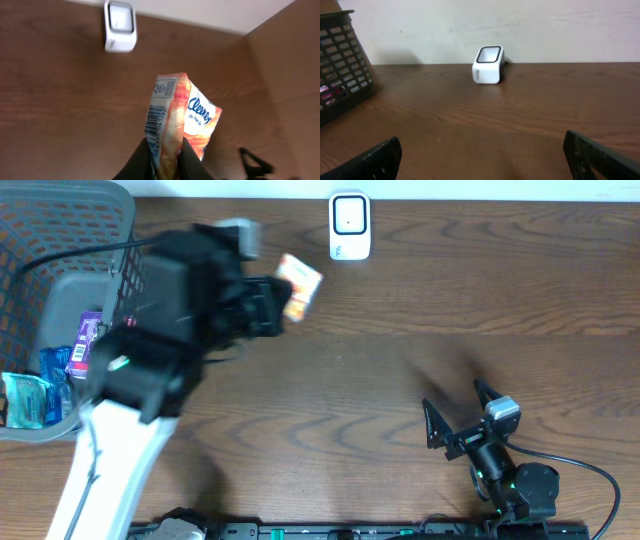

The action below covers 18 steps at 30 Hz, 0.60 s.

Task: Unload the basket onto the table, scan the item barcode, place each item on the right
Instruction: 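Carry the orange pack toward the scanner and release it on table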

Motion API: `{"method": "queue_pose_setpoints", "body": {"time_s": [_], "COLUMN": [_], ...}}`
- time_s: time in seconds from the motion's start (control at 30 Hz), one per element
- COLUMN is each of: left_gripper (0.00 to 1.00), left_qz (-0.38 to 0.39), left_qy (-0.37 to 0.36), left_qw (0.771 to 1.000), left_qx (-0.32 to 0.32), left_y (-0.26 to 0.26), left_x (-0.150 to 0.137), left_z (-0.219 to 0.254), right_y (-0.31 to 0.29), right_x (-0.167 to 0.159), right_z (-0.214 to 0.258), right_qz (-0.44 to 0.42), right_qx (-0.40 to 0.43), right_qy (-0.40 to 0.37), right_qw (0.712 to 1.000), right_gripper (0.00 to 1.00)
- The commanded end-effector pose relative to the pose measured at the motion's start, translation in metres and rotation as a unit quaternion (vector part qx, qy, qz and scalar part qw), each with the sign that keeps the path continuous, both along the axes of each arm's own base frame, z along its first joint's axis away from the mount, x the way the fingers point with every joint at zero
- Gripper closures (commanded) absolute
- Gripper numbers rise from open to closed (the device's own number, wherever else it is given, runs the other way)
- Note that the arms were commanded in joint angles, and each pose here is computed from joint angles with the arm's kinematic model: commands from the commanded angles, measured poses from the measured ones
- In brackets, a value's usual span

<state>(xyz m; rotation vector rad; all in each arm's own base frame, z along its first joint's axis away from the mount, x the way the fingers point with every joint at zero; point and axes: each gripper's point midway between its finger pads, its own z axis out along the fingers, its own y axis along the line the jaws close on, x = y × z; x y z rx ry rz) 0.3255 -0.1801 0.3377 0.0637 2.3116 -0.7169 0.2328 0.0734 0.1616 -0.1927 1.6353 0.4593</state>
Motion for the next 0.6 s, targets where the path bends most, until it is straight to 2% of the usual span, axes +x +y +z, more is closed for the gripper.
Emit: {"method": "queue_pose_setpoints", "body": {"time_s": [0.0,0.13,0.27,0.47,0.53,0.57], "left_gripper": [0.92,0.93,0.92,0.92,0.76,0.57], "left_qz": [0.069,0.105,0.139,0.150,0.141,0.137], "left_qy": [0.031,0.096,0.159,0.195,0.196,0.197], "left_qw": [0.995,0.988,0.977,0.969,0.970,0.970], "left_qx": [0.066,0.052,0.035,0.029,0.032,0.035], "left_y": [-0.015,-0.058,-0.093,-0.129,-0.140,-0.145], "left_x": [0.034,0.060,0.073,0.080,0.079,0.077], "left_z": [-0.050,-0.111,-0.175,-0.238,-0.251,-0.255], "right_y": [0.002,0.002,0.002,0.002,0.002,0.002], "right_x": [-0.001,-0.001,-0.001,-0.001,-0.001,-0.001], "right_z": [-0.001,-0.001,-0.001,-0.001,-0.001,-0.001], "right_qz": [0.005,0.005,0.005,0.005,0.005,0.005], "right_qx": [0.006,0.006,0.006,0.006,0.006,0.006], "right_qy": [0.004,0.004,0.004,0.004,0.004,0.004], "right_qw": [1.000,1.000,1.000,1.000,1.000,1.000], "right_gripper": [0.01,0.01,0.01,0.01,0.01,0.01]}}
